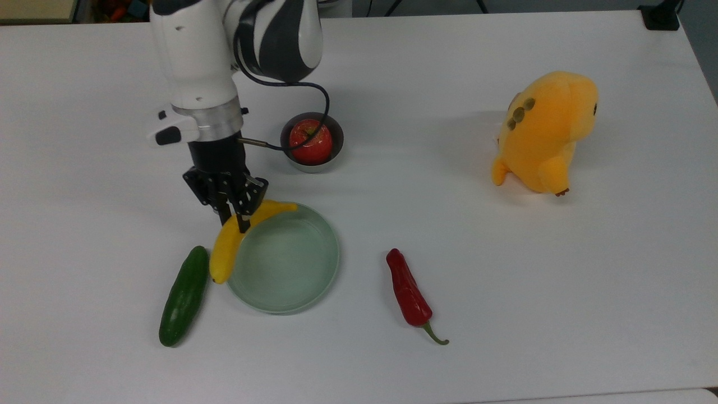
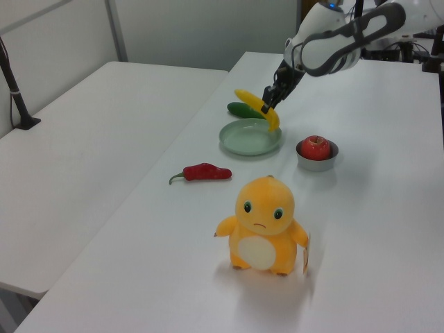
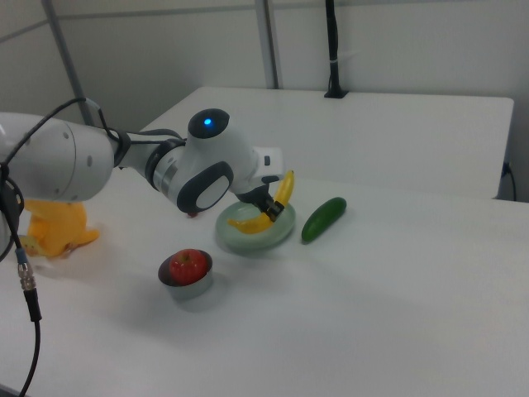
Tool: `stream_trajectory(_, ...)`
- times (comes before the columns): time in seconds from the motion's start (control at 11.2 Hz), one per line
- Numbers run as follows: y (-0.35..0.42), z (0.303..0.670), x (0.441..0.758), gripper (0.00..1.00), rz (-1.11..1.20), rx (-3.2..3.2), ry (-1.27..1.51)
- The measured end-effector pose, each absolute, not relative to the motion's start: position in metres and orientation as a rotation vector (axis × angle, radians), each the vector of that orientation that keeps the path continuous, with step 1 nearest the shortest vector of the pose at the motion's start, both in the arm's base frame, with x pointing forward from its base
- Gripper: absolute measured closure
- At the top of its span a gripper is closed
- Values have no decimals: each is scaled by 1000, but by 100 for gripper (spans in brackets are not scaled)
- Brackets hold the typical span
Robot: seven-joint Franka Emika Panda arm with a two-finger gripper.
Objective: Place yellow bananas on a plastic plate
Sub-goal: 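Carry the banana over the pale green plate and lower it, then open the gripper to release the banana onto the plate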
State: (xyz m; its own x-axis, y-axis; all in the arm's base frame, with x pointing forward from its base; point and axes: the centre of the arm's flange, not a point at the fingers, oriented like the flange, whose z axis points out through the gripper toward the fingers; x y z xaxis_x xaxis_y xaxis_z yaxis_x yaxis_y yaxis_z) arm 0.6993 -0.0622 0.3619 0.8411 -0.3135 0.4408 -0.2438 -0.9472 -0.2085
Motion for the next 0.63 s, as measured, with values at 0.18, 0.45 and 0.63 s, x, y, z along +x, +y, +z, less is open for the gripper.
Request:
stream_trajectory(0.18,-43,352,703,69,-732,-2866,412)
stream_trajectory(0.45,-31,342,706,70,-750,-2858,397)
stream_trajectory(0.63,-30,335,706,50,-739,-2863,399)
